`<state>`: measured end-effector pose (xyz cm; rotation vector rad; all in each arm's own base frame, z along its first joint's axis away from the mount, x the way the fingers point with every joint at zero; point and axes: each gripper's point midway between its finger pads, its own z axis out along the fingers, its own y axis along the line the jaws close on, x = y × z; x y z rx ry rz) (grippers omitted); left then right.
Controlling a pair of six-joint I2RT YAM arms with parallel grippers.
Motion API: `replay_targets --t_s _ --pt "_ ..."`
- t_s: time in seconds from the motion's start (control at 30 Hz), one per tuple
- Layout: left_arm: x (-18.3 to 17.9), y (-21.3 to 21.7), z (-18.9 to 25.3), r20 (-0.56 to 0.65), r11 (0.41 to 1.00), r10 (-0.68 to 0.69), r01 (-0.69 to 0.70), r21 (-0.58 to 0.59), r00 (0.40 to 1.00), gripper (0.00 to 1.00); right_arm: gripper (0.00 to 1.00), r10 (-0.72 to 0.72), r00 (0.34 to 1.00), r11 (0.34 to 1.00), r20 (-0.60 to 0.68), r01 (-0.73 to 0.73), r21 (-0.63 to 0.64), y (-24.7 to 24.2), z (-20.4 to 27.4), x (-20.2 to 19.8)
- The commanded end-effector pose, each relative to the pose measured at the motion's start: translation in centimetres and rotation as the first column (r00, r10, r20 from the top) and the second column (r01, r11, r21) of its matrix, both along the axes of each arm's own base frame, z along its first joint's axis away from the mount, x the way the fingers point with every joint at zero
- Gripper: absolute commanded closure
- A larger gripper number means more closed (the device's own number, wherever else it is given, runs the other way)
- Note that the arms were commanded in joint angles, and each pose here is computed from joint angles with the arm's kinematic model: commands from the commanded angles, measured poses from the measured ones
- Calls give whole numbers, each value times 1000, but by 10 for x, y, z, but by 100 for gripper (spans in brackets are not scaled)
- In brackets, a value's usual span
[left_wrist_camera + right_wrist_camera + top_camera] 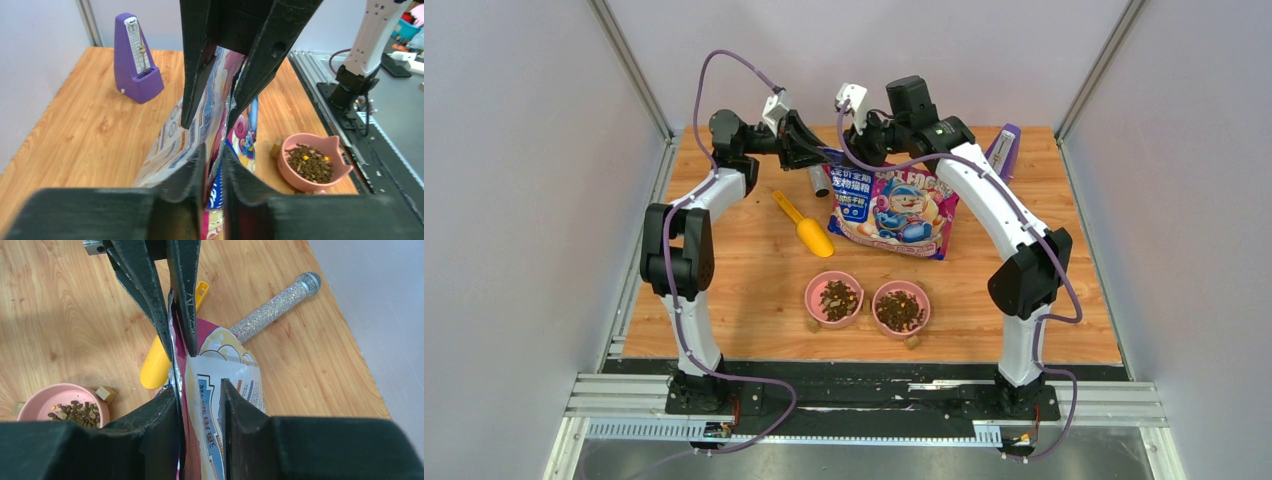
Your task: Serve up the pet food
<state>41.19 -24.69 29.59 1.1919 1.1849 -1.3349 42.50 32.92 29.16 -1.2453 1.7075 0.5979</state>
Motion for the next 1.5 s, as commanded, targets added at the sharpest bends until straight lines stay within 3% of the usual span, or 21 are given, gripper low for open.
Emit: replay_targets --t_s 0.0,0.07,0.13,0.53,0.87,1.47 --pt "-1 -6 5 49 1000 -6 7 -12 999 93 74 2 997 1000 74 0 -27 3 13 4" --pt "0 -6 4 45 1000 -8 8 -11 999 100 85 -5 997 999 71 9 -54 0 9 5" --pt "-1 -6 3 53 1000 -9 9 -11 999 100 100 -20 998 996 66 25 -88 -6 4 5" --pt "12 19 11 118 996 81 -77 -36 990 100 100 -158 984 945 78 174 -276 -86 -8 -9" --pt "18 30 14 130 994 111 -106 -40 985 100 100 -294 950 887 103 312 -340 -149 -10 -19" --pt "25 37 17 122 989 146 -141 -52 982 100 100 -499 860 800 104 504 -325 -240 -2 -49"
